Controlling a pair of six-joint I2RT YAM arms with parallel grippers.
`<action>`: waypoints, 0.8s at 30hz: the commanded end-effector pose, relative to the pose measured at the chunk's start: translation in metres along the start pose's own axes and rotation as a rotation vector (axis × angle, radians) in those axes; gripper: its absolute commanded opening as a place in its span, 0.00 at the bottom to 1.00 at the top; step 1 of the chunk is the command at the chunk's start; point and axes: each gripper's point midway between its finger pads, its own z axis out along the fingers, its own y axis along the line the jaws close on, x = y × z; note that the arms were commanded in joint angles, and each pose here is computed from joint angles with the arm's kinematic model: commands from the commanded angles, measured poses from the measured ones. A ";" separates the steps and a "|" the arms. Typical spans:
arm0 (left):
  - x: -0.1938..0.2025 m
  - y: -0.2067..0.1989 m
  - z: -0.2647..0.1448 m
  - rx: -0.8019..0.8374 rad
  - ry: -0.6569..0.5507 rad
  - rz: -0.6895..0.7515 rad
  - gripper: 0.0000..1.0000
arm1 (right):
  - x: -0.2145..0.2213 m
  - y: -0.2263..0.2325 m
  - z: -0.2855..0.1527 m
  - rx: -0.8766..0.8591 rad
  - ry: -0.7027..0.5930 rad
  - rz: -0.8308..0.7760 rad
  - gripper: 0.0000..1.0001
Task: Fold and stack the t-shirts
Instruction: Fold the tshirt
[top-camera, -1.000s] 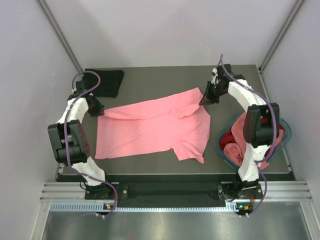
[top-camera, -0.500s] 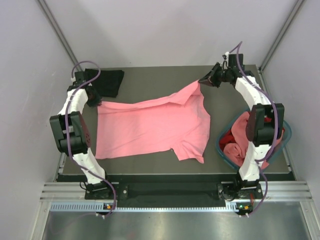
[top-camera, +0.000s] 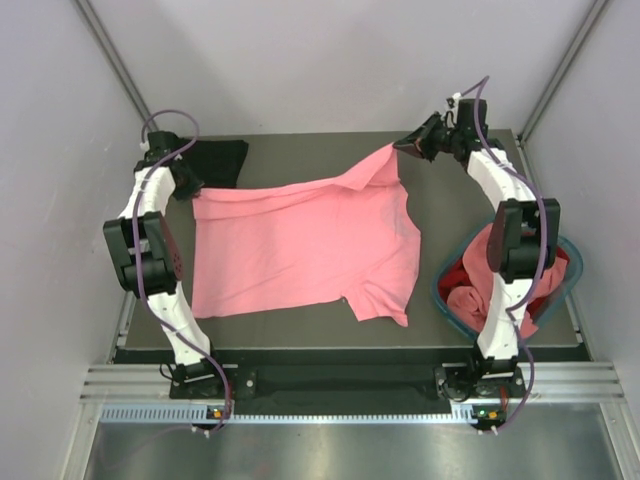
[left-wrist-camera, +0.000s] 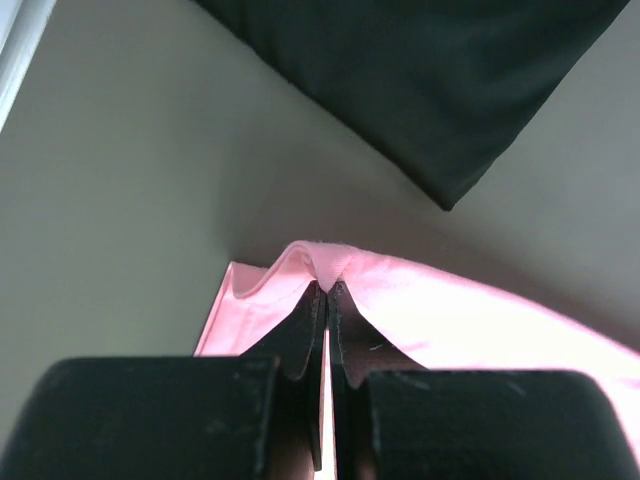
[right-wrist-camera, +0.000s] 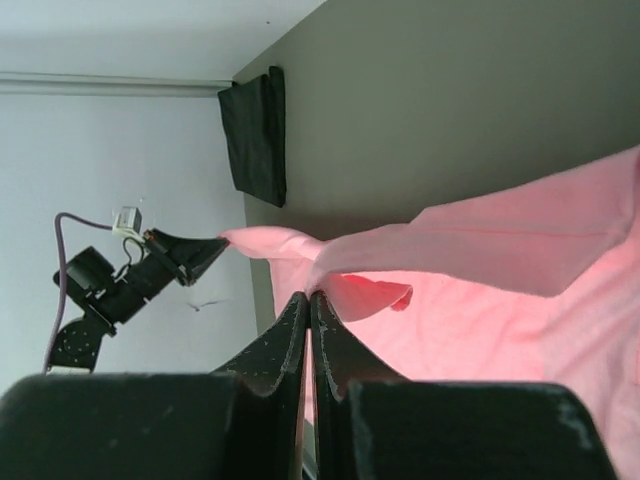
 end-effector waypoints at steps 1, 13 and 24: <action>-0.029 -0.005 -0.001 0.022 -0.080 -0.005 0.00 | -0.029 0.037 -0.006 -0.115 -0.067 -0.071 0.00; -0.048 -0.019 0.013 0.089 -0.120 -0.013 0.00 | -0.043 0.044 0.005 -0.155 -0.085 -0.079 0.00; -0.053 -0.020 0.017 0.102 -0.128 -0.024 0.00 | -0.040 0.034 0.011 -0.130 -0.059 -0.053 0.00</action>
